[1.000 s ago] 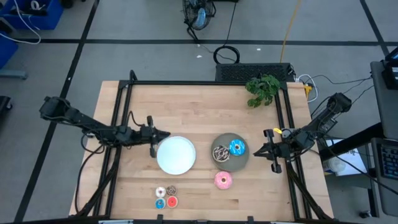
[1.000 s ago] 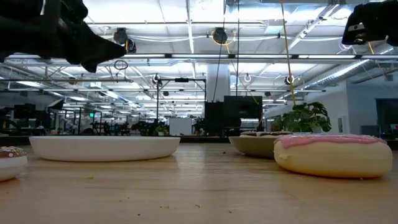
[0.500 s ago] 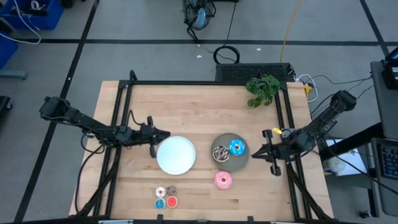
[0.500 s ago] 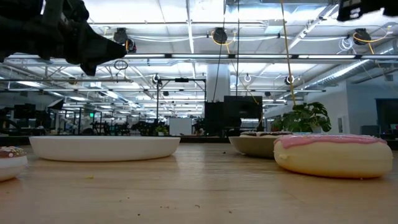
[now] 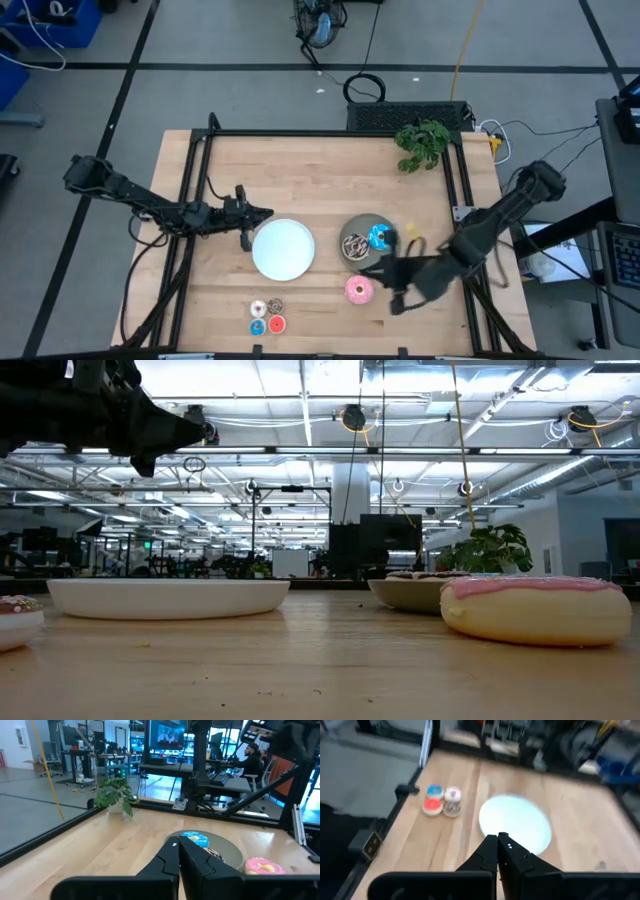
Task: Pick & Place donuts
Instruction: Put the large pink donut on the gray plate
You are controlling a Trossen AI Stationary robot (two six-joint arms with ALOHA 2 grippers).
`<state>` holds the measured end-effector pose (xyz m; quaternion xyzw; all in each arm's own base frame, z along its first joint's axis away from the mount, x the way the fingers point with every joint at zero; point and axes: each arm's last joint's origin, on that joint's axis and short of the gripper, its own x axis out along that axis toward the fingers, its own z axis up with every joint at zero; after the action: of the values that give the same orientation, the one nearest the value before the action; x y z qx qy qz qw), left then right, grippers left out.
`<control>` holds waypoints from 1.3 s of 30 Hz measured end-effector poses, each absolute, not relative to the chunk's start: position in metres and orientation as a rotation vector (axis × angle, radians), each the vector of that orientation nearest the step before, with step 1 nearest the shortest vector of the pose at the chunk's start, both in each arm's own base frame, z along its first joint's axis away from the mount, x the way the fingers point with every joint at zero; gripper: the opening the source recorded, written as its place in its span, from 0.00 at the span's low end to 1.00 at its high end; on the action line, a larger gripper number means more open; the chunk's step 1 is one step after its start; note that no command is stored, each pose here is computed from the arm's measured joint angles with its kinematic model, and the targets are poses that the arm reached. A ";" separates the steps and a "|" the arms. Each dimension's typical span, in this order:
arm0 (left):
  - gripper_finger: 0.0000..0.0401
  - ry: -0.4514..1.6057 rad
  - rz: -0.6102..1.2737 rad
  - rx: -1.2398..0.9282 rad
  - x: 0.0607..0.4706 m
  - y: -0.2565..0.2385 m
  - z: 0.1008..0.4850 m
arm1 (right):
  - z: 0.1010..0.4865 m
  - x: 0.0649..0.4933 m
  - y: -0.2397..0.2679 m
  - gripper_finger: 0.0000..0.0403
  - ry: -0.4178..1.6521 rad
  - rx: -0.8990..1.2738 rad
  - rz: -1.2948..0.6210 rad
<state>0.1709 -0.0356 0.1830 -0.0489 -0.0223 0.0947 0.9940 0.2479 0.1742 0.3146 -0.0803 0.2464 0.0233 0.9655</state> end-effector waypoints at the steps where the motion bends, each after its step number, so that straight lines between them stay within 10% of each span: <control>1: 0.01 -0.045 0.190 -0.098 0.171 -0.036 0.183 | 0.316 0.257 0.177 0.00 0.551 -0.161 0.052; 16: 0.10 -0.042 0.227 -0.061 0.171 -0.035 0.183 | 0.229 0.317 0.209 0.03 1.031 -0.174 0.178; 39: 0.10 -0.035 0.227 -0.042 0.171 -0.035 0.183 | 0.185 0.317 0.215 0.60 1.211 -0.175 0.144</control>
<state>0.1707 -0.0346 0.1825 -0.0210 -0.0174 0.1134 0.9932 0.3168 0.2148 0.1852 -0.0822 0.5680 0.0673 0.8162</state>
